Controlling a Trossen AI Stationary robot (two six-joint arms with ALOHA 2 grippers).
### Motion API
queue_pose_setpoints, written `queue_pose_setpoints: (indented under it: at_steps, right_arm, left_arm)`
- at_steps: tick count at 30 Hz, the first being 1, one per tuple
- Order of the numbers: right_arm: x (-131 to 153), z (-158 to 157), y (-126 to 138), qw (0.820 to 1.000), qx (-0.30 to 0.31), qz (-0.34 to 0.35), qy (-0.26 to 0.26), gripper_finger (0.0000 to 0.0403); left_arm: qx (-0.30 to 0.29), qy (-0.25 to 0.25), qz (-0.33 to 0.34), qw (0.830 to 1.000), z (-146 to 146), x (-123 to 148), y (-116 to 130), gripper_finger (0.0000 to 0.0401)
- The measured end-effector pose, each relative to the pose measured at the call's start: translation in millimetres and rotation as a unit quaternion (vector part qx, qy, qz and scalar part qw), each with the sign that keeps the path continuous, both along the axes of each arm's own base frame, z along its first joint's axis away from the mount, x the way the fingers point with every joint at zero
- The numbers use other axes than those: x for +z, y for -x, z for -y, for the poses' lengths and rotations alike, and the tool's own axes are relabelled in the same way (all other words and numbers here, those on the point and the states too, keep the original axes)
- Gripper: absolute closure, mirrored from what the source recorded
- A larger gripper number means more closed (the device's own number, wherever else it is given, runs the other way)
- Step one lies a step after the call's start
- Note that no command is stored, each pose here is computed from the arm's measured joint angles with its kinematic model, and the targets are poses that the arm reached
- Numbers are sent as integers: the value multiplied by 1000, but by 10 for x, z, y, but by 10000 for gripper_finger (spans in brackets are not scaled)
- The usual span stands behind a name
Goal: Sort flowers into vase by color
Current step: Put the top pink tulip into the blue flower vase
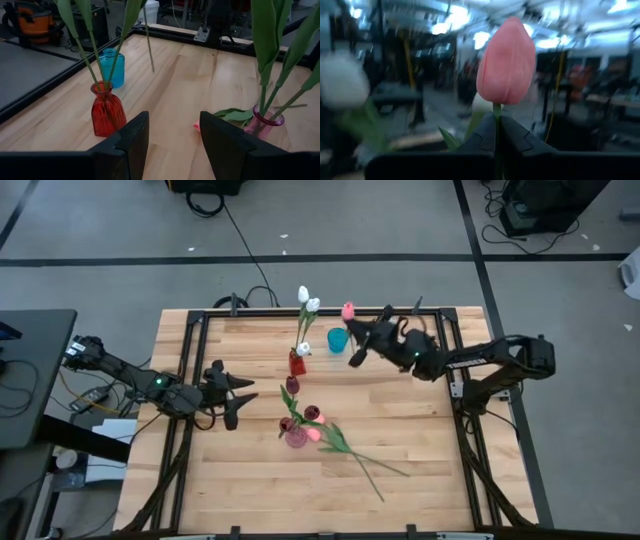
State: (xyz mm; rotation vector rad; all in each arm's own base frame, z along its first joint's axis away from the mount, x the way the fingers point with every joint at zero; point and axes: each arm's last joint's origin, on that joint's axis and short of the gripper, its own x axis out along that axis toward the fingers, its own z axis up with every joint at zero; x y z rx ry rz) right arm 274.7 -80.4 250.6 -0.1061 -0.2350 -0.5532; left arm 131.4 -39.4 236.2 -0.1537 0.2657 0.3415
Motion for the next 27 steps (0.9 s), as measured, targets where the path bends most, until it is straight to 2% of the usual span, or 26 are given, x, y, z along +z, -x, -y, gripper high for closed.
queue_pose_setpoints:
  at_steps: [4,12,21,27]
  right_arm:
    - [124,100,71,998,9,57,38,391]
    - [242,260,188,990,11,113,80,391]
    - [427,428,131,985,33,139,99,391]
    - [386,524,-15,986,31,132,93,391]
  left_arm:
    - [6,-1,2,1000,-3,2,1,219]
    - [10,11,6,1000,-3,2,-1,219]
    - [18,9,8,1000,-7,3,0,219]
    - [17,9,8,1000,-7,3,0,219]
